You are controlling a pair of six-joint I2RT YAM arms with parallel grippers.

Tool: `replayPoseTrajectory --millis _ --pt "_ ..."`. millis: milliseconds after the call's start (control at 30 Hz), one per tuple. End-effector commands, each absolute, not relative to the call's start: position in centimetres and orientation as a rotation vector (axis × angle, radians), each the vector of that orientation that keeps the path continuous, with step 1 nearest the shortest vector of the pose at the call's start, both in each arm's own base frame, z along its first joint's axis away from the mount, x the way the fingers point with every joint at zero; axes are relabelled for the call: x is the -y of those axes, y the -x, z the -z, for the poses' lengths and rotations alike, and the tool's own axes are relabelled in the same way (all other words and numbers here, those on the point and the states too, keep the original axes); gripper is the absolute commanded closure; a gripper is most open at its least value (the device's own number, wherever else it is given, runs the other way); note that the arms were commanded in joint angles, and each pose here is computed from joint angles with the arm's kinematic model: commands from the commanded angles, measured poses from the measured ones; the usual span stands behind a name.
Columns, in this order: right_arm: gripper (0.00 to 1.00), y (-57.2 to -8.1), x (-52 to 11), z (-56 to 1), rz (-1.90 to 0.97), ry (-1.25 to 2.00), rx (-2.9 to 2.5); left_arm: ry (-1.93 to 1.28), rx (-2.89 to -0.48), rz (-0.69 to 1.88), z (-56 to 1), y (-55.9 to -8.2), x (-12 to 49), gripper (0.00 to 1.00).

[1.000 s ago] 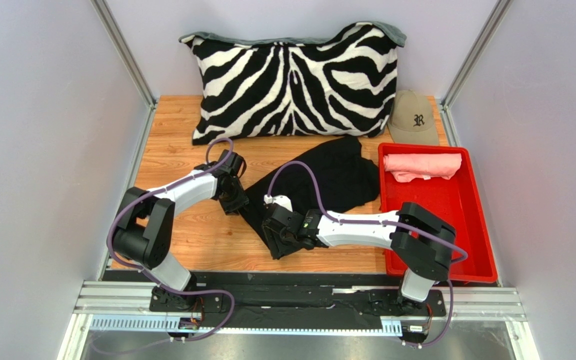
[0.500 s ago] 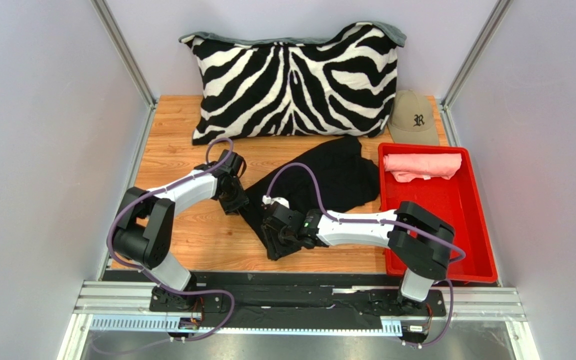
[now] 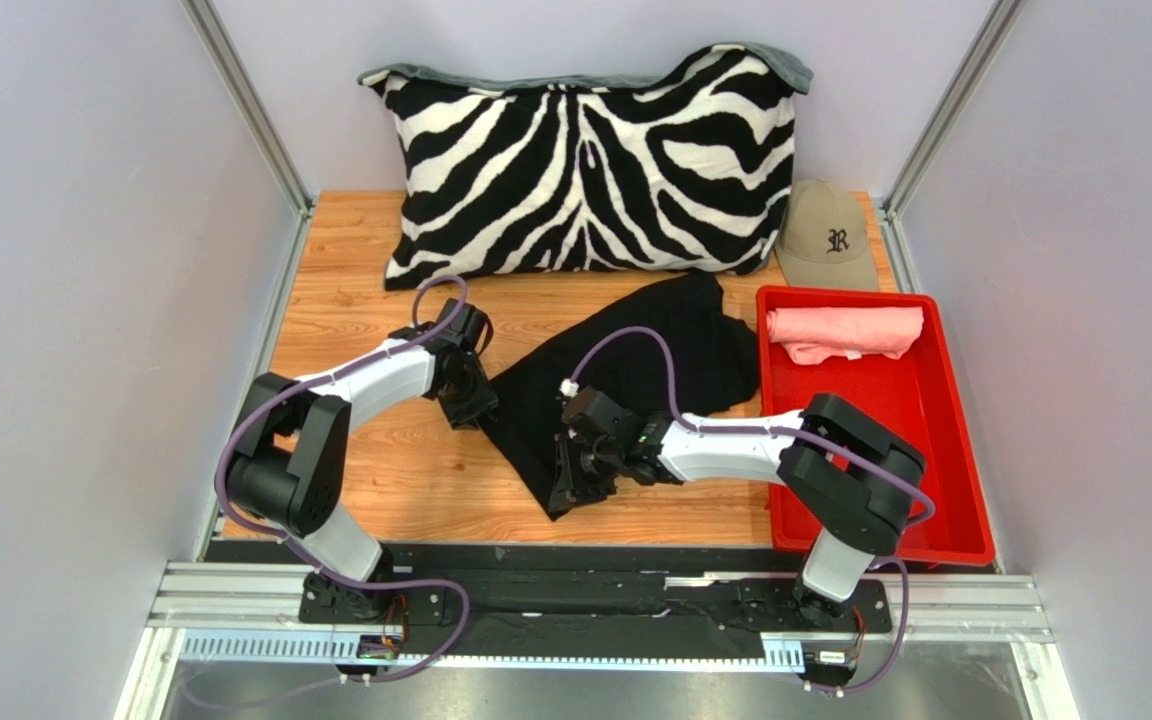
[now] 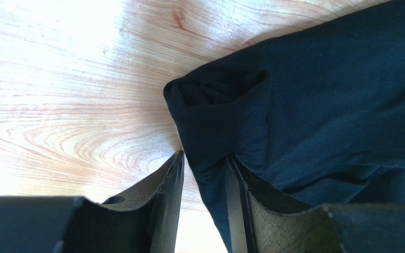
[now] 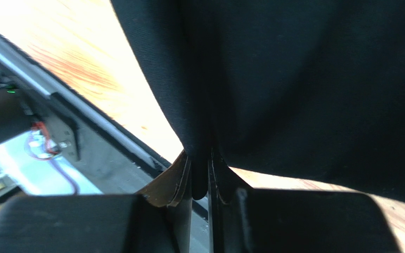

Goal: Roll the t-shirts
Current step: Roll the T-shirt to the center of the board.

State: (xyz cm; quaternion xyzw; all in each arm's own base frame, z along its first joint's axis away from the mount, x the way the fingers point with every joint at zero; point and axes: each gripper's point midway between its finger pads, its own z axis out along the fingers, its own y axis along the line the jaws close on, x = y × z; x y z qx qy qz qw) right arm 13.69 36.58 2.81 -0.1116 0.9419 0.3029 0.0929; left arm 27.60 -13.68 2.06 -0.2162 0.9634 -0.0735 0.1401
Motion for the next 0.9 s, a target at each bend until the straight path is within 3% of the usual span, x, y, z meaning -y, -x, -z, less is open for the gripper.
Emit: replayPoseTrajectory --millis 0,167,433,500,633,800,867 --pt "0.90 -13.3 -36.9 -3.2 -1.087 0.198 -2.806 0.606 -2.775 0.200 -1.9 -28.3 13.5 0.57" --pt "0.95 -13.2 -37.1 -2.8 -1.200 0.107 -2.807 0.580 -2.762 0.265 -2.2 -28.2 14.1 0.54" --pt "0.93 -13.2 -36.2 -1.5 -1.275 -0.032 -2.828 0.573 -2.727 0.341 -2.5 -28.1 14.6 0.52" --pt "0.90 -13.0 -36.1 -1.4 -1.280 -0.047 -2.839 0.594 -2.737 0.315 -2.3 -28.1 14.4 0.53" --pt "0.66 -13.1 -35.7 -1.6 -1.267 -0.045 -2.822 0.627 -2.774 0.206 -2.1 -27.7 13.4 0.55" --pt "0.54 -13.8 -34.6 -4.1 -1.123 0.047 -2.731 0.636 -2.778 0.169 -2.5 -27.8 13.1 0.56" --pt "0.53 -14.1 -33.2 -4.3 -0.980 0.086 -2.717 0.630 -2.778 0.170 -2.7 -27.9 13.1 0.56"
